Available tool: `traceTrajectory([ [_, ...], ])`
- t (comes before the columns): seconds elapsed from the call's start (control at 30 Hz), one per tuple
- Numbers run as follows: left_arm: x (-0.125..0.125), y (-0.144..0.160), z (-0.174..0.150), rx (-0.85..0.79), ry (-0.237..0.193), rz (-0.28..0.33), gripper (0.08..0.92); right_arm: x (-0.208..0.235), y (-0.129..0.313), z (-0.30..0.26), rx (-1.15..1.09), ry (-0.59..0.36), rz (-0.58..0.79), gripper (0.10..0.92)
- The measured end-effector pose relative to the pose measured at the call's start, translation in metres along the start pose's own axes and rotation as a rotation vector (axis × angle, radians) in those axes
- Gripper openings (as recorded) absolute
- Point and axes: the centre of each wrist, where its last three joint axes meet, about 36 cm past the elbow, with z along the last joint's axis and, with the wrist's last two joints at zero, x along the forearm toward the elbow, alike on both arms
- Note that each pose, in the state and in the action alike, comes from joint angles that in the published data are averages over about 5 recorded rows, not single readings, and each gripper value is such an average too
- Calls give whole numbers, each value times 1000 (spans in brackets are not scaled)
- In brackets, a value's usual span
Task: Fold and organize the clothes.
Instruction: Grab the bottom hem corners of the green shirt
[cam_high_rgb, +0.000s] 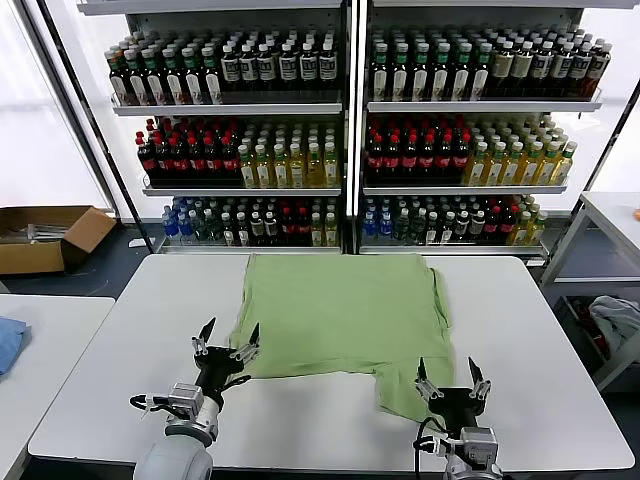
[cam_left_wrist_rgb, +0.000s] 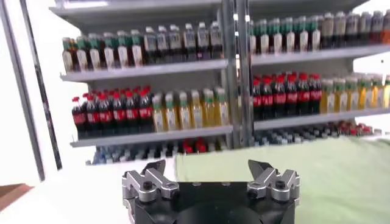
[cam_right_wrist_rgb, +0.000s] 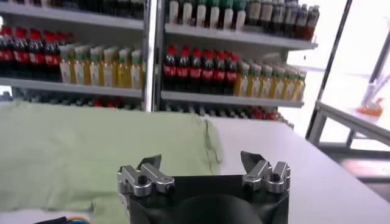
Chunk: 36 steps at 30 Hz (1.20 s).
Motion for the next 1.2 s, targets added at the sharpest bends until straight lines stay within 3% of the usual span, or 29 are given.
traceTrajectory([
  [0.23,1,7,9,-15,83,2,823,1,5,8,-14,38,-3,823],
  [0.5,0,18,18,-33,146,-5,823,2,10,13,-40,77,3,823],
  [1.07,-1,15,34,-19,211,14,823,-2,19,30,-95,158,9,821],
  [1.2,0,15,37,-23,221,18,821,-2,21,34,-112,171,4,750],
])
